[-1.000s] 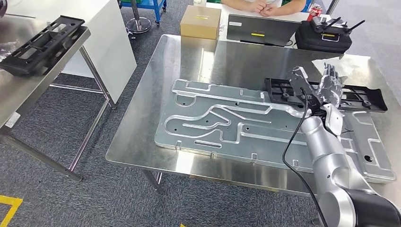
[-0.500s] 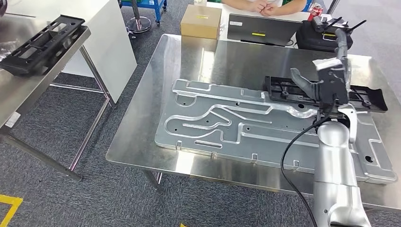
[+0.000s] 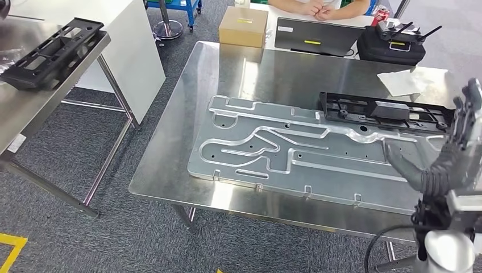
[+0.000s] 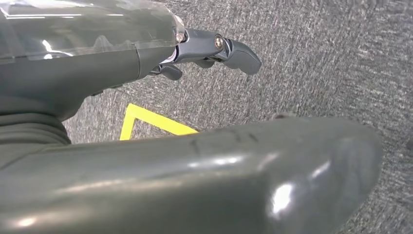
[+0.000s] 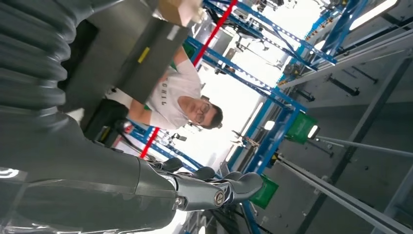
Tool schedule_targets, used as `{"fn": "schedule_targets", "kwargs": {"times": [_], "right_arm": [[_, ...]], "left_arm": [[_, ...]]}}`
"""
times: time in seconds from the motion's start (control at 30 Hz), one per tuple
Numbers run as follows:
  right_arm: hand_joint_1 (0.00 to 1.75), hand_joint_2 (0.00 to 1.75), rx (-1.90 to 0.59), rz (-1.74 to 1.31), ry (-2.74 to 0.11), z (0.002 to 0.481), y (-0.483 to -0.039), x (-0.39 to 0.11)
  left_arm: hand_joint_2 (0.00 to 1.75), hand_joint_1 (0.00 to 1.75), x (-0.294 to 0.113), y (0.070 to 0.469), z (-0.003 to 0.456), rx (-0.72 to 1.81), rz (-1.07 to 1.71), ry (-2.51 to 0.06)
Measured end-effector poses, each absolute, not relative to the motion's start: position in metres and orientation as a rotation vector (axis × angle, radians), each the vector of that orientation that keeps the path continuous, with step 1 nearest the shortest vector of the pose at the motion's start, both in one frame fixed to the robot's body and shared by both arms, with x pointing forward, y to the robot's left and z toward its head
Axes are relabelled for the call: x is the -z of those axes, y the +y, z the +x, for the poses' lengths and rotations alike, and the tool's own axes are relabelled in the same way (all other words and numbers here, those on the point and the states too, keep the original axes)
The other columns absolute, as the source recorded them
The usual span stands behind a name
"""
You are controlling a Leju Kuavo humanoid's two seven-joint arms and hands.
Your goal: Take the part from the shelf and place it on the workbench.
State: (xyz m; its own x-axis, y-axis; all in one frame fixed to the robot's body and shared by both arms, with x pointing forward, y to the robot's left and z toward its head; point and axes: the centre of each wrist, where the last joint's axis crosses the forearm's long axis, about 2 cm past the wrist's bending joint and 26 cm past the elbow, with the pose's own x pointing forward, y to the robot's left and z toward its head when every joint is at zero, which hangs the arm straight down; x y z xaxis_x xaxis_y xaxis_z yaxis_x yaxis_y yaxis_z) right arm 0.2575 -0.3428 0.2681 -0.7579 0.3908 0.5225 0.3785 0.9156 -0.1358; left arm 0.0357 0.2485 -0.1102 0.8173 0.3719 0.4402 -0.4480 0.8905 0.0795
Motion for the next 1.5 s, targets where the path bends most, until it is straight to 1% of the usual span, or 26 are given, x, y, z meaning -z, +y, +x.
{"fn": "schedule_targets", "kwargs": {"times": [0.23,0.5,0.73,1.33,1.5], "right_arm": [[0.0,0.0,-0.017,-0.603,-2.388,0.192,-0.362,-0.228],[0.0,0.0,0.02,-0.618,-2.279,0.149,-0.39,-0.212],[0.0,0.0,0.065,-0.672,-2.207,0.125,-0.407,-0.205],[0.0,0.0,0.17,-0.742,-1.951,0.084,-0.415,-0.169],[0.0,0.0,0.149,-0.743,-1.865,0.076,-0.421,-0.158]], "left_arm": [[0.0,0.0,0.109,0.234,0.032,-0.464,0.181,-0.42],[0.0,0.0,0.108,0.227,0.033,-0.475,0.174,-0.406],[0.0,0.0,0.108,0.225,0.032,-0.475,0.169,-0.404],[0.0,0.0,0.108,0.227,0.034,-0.47,0.146,-0.412],[0.0,0.0,0.108,0.227,0.036,-0.465,0.136,-0.411]]}}
